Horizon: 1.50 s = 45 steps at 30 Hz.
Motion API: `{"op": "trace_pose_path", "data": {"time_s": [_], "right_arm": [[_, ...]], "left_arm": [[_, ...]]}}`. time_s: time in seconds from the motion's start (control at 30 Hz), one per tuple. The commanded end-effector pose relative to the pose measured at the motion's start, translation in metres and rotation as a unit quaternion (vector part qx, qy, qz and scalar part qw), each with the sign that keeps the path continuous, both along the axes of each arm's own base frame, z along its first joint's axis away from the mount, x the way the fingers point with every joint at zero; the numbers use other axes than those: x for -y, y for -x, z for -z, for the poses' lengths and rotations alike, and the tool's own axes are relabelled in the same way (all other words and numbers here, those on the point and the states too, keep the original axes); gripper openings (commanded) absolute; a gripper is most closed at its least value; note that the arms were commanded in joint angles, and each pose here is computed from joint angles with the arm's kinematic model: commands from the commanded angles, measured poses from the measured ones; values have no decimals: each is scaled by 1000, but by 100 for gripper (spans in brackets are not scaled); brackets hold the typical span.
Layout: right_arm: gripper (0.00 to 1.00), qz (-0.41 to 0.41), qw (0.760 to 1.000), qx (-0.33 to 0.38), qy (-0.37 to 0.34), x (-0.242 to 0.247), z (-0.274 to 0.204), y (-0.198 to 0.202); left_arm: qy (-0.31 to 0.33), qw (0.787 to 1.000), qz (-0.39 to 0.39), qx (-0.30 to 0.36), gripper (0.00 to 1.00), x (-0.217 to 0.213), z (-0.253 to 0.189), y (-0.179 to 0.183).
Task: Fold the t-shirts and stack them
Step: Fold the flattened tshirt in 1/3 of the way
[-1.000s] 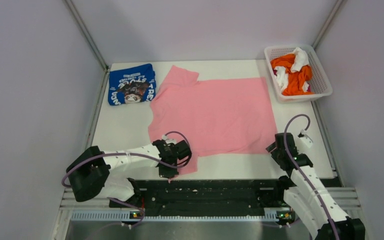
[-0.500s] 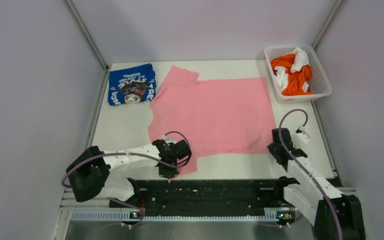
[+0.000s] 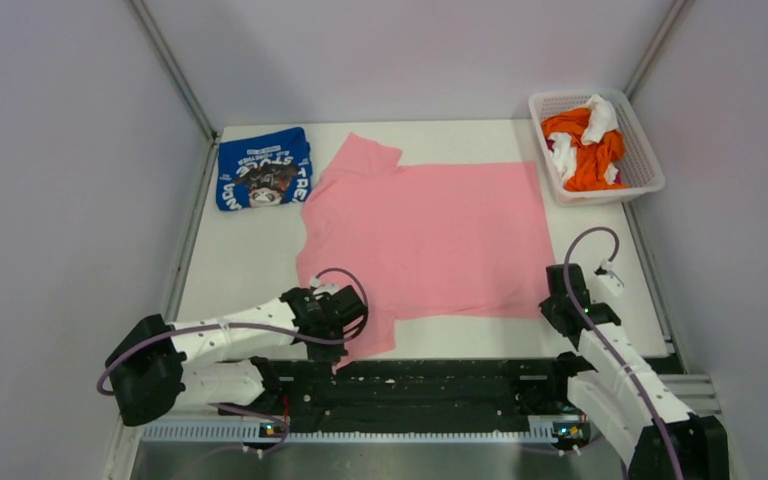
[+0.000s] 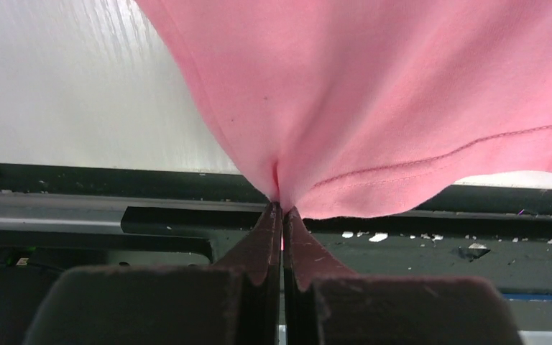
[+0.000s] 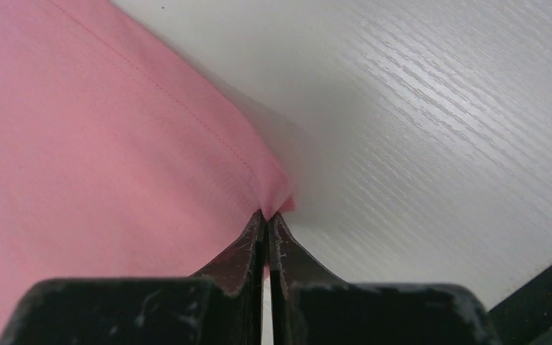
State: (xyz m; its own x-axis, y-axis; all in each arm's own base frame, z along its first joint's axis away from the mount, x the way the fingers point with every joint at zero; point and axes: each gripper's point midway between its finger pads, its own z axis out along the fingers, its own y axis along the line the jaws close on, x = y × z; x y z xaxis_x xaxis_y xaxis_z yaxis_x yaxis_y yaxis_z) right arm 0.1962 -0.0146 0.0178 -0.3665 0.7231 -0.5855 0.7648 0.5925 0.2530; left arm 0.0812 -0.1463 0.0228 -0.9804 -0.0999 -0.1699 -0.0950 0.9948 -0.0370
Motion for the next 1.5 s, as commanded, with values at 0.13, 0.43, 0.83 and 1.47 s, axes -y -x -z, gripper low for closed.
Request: {"op": "trace_pose_path", "data": {"time_s": [0.13,0.43,0.83,1.47], "right_arm": [[0,-3,1000,-8,-3,-1,-20,18],[0,-34,999,10,-9,-15,-26,-3],[0,-72,997,30,3,-26,-68,-52],[0,-98,993,39,43,-26,-112,-149]], "left_arm": [[26,999,-21,-28,0,-8,2,22],[121,991,25,49,0,46,-21,-19],[189,974,-2,121,0,57,-78,-111],[169,963,-61,200,0,7,-143,-261]]}}
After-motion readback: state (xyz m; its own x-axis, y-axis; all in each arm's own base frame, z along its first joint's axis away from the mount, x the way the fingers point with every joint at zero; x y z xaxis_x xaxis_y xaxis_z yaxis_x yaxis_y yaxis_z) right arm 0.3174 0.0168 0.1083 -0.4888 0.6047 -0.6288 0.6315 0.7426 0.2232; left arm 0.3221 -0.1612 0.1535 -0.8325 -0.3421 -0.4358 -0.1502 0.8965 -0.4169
